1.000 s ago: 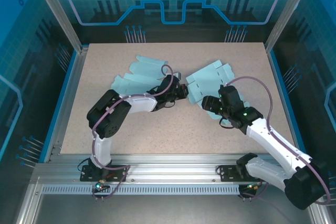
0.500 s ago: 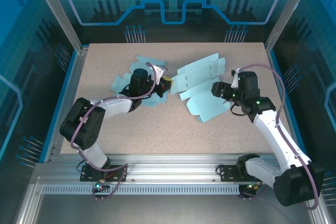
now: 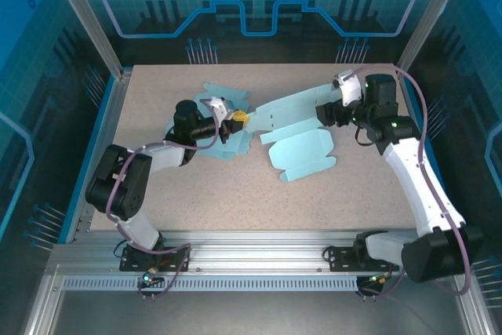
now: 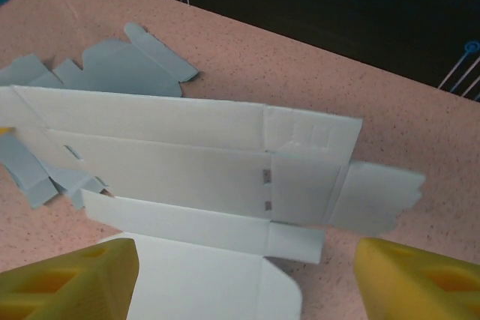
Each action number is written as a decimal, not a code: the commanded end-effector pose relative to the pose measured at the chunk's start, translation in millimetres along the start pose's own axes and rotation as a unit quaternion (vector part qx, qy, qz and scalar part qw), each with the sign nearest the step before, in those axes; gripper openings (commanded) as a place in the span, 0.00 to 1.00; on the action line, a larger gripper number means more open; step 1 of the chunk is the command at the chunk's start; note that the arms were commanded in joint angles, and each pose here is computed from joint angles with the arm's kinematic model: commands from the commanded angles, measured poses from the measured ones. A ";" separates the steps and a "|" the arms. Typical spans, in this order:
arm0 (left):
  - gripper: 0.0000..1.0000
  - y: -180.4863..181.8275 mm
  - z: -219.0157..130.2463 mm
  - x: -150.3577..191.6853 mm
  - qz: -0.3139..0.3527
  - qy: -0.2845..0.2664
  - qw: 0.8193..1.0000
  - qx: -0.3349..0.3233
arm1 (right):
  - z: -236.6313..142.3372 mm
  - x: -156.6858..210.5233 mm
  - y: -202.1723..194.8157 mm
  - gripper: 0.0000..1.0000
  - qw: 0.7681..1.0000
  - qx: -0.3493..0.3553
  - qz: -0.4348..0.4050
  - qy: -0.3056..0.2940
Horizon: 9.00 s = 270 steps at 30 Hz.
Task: Fold the paper box
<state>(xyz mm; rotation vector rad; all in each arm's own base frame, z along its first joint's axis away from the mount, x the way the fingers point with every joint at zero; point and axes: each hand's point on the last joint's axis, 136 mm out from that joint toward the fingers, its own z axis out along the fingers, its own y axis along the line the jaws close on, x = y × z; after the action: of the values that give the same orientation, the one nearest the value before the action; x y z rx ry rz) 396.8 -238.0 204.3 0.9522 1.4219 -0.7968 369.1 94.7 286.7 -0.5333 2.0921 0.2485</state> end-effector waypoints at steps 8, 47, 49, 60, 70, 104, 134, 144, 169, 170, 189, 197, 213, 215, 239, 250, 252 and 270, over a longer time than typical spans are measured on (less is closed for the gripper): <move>0.00 5.5 -4.8 -18.6 0.030 -0.023 0.997 0.073 | 15.3 -24.2 -18.5 0.72 0.990 -0.125 -0.062 -0.020; 0.00 25.4 -3.4 -17.5 0.025 0.005 0.998 0.055 | 44.9 -4.5 2.0 0.18 0.960 -0.277 -0.031 0.013; 0.00 25.1 -4.1 -17.5 0.026 0.012 0.998 0.054 | 42.3 -8.6 4.8 0.09 0.959 -0.282 -0.034 0.005; 0.89 36.7 -23.2 -75.3 0.054 0.070 0.996 -0.015 | 36.1 -16.2 14.4 0.00 0.960 -0.273 -0.060 -0.010; 0.99 3.5 13.8 -108.9 0.156 0.160 0.974 0.025 | 37.2 -21.2 32.0 0.00 0.959 -0.268 -0.094 -0.010; 0.06 -2.1 74.8 -71.0 0.178 0.240 0.953 0.057 | 47.8 -9.8 54.6 0.00 0.954 -0.279 -0.106 0.017; 0.00 -13.8 138.7 42.3 0.354 0.265 0.896 -0.028 | 7.0 108.2 -53.1 0.49 0.931 0.120 0.326 0.108; 0.01 -17.2 145.7 41.9 0.429 0.199 0.875 -0.103 | 22.0 124.5 -26.0 0.48 0.915 0.013 0.391 0.097; 0.04 -16.0 161.3 67.7 0.544 0.184 0.807 -0.139 | 76.1 79.3 -27.9 0.54 0.923 -0.008 0.373 0.093; 0.04 -15.5 161.1 66.9 0.544 0.183 0.806 -0.140 | 78.3 78.4 -28.7 0.54 0.924 -0.003 0.369 0.098; 0.05 -14.8 162.3 78.2 0.551 0.183 0.801 -0.147 | 134.3 95.5 -7.7 0.54 0.907 -0.030 0.396 0.139; 0.19 -17.5 162.9 79.1 0.543 0.179 0.807 -0.148 | 145.4 98.9 -11.1 0.38 0.903 -0.025 0.405 0.142; 0.52 -31.7 149.7 49.6 0.389 0.177 0.898 -0.108 | 148.8 110.7 -16.1 0.28 0.902 -0.014 0.402 0.153; 0.50 -31.1 149.1 46.9 0.373 0.179 0.904 -0.105 | 149.1 112.0 -15.3 0.28 0.903 -0.015 0.401 0.154; 0.00 -19.5 161.8 64.8 0.520 0.174 0.825 -0.138 | 144.8 110.8 -21.2 0.37 0.903 -0.021 0.403 0.146; 0.00 -9.7 157.5 57.5 0.535 0.164 0.812 -0.167 | 93.4 140.7 -65.9 0.48 0.890 0.028 0.441 0.114; 0.00 -8.4 156.3 56.7 0.527 0.162 0.817 -0.169 | 92.2 155.7 -70.2 0.47 0.882 0.030 0.455 0.118; 0.00 9.0 146.3 58.4 0.448 0.145 0.862 -0.185 | 160.1 166.6 -73.3 0.46 0.885 -0.075 0.451 0.090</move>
<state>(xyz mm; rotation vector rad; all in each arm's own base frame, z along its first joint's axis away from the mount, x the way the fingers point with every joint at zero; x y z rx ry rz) 472.5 -358.4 138.3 1.3087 1.1105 0.3717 422.6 35.7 44.7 0.5083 2.4759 0.8546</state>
